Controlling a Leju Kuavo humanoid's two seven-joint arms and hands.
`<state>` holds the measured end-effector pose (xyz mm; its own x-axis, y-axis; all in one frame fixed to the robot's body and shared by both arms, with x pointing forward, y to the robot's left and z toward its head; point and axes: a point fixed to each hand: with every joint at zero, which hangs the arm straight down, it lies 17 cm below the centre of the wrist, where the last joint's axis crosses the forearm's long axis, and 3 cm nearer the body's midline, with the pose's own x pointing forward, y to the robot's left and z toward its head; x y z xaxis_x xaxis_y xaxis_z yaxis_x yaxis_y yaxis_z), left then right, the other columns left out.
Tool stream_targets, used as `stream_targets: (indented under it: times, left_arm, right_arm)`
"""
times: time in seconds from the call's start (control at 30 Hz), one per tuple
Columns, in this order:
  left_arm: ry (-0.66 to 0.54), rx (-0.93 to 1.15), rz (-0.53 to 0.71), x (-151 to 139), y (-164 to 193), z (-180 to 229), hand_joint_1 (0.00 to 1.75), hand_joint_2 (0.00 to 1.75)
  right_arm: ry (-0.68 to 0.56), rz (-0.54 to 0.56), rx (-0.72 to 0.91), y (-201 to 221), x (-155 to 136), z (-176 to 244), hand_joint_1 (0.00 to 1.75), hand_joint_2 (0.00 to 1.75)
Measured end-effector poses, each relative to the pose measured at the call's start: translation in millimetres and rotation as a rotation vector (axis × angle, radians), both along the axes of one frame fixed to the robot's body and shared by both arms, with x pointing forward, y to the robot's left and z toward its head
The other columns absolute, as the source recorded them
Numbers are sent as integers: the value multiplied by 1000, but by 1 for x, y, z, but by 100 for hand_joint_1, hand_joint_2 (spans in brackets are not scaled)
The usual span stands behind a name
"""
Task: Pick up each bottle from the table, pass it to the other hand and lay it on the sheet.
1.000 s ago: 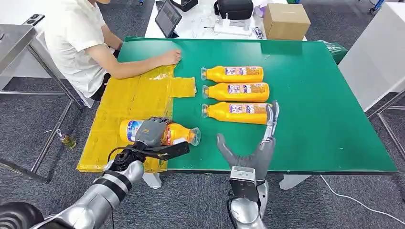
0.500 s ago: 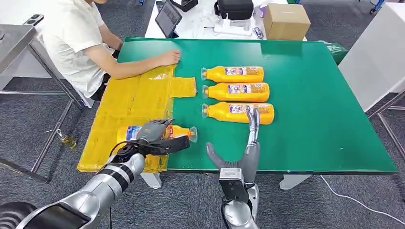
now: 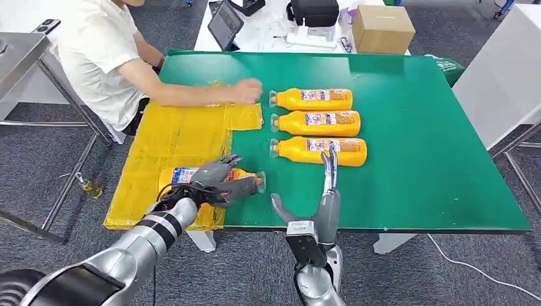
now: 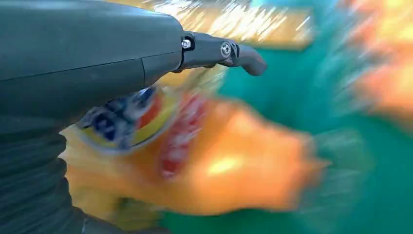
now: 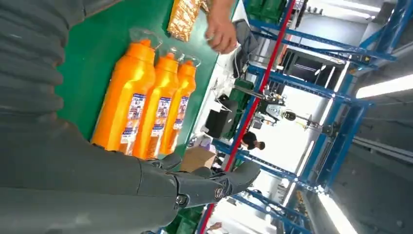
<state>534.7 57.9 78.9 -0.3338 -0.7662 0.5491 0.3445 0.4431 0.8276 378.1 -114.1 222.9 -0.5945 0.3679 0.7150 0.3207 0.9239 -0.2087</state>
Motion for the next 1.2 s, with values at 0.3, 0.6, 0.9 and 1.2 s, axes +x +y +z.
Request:
stream_targets:
  times: [0.3,0.6,0.9,1.2]
  left_arm:
    - [-48,-533,-12,-30,-26,71,0,175]
    - [-194,-688,53,-44,0,115,0,175]
    - [-247,-816,109,-68,25,127,0,175]
    - [-308,-883,186,-95,49,131,0,175]
  right_arm:
    - [15,-18,-27,-8,-1,-9,0,175]
    - [12,-39,-57,-14,-3,-11,0,175]
    - [38,-132,-766,-25,30,-74,0,175]
    - [324,-413,-968,-164,74,-128,0,175]
